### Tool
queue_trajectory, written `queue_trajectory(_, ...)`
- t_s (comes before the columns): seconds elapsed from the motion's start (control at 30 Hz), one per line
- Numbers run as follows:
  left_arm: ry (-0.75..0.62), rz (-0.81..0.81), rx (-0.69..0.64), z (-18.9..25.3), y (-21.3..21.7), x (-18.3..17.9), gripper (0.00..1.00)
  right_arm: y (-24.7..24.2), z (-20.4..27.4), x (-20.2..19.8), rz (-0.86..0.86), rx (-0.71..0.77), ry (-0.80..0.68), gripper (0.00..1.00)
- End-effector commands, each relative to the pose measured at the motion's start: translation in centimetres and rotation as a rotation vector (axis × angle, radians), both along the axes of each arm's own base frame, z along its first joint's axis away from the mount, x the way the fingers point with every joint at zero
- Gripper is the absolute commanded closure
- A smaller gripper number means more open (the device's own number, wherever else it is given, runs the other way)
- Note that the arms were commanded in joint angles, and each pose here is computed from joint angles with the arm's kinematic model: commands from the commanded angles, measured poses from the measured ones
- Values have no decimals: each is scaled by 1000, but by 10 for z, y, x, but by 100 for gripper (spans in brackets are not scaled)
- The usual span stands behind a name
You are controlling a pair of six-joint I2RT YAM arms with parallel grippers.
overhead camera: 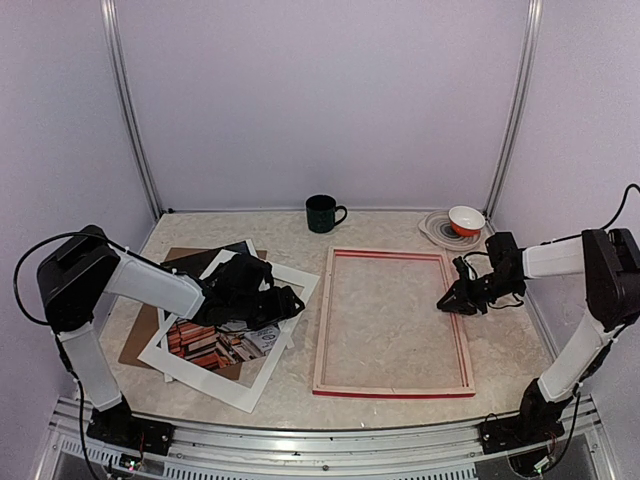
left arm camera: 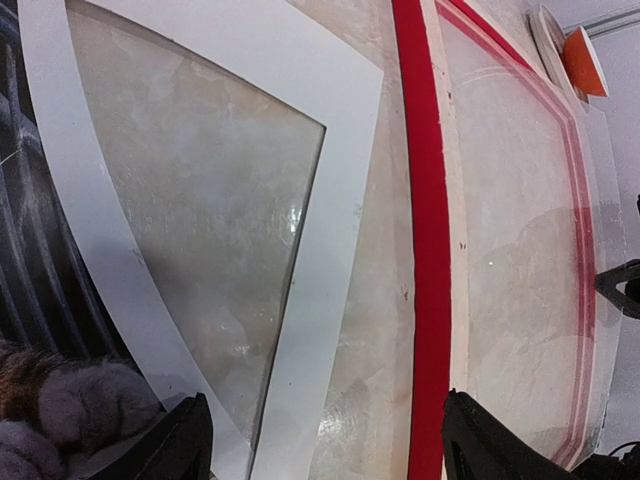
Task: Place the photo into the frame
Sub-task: Move the glass panel to the frame body.
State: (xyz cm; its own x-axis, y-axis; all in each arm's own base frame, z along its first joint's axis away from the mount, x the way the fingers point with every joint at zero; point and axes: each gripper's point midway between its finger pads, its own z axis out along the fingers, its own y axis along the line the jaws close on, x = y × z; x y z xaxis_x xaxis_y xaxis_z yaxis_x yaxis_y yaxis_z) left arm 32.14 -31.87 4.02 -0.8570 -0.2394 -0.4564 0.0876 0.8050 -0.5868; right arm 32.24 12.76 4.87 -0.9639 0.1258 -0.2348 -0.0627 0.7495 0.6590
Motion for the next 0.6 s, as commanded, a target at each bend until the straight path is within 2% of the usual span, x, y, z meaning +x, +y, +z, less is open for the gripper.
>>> queue_trajectory(0.0,8,-11,-4,-4,-3,-4,22,-6,10,6,-9,-15,-39,82)
queue_trajectory(0.57,8,-16,-10,-4,-4,-4,22,-7,10,10,-1,-29,-61,77)
